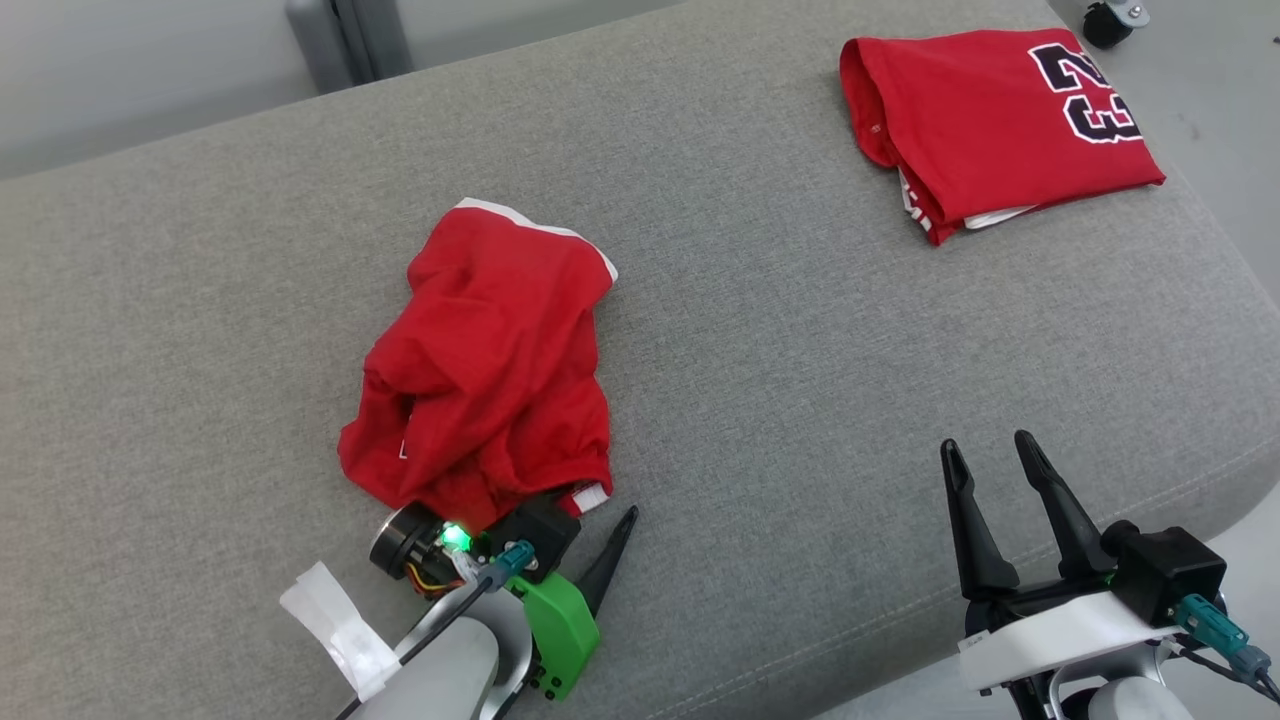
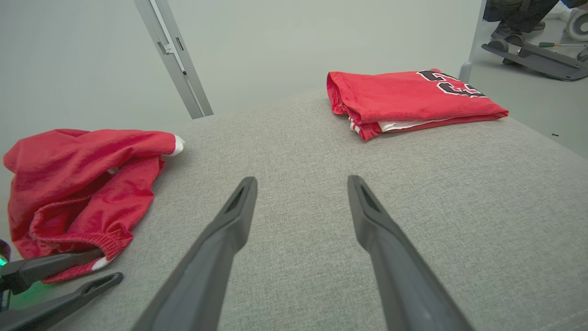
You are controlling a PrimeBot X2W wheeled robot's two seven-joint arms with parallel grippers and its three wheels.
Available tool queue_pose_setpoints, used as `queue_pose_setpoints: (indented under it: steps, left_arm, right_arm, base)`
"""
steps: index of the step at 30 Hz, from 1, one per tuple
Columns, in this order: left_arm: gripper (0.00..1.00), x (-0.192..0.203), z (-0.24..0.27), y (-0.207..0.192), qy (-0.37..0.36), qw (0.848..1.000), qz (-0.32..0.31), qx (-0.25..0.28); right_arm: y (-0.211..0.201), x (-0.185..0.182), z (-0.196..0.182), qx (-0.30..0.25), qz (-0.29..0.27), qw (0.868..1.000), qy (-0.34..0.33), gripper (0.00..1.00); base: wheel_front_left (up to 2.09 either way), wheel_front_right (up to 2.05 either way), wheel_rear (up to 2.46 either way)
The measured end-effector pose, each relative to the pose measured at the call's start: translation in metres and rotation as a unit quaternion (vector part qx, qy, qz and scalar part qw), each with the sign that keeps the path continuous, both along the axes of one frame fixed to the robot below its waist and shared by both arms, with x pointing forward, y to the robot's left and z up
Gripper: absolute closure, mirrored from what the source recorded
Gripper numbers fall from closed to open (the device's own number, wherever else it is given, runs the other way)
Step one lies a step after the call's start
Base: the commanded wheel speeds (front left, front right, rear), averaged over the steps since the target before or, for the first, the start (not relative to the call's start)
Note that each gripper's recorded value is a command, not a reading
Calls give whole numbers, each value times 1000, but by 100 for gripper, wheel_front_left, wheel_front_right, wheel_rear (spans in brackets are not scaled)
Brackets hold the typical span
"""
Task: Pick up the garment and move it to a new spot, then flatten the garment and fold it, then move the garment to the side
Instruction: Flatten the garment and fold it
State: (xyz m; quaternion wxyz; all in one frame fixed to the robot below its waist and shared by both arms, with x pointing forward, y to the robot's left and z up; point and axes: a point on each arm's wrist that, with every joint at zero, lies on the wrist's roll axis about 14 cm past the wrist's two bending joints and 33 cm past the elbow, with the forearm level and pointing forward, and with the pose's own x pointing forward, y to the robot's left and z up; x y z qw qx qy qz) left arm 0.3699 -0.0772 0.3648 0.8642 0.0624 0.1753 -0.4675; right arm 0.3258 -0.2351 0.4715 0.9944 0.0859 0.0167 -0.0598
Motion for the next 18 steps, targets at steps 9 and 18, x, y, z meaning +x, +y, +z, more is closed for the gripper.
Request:
queue_pose_setpoints:
  steps: [9,18]
  left_arm:
    - [100,9,26,-18,-20,999,-3,-41]
    - [100,18,149,-49,-84,978,-23,-189]
  right_arm:
    - [-4,-2,1,1,-8,1000,-1,0]
    - [9,-14,11,18,5,1000,-24,0]
  base:
    - [0,0,0]
    - [0,0,0]
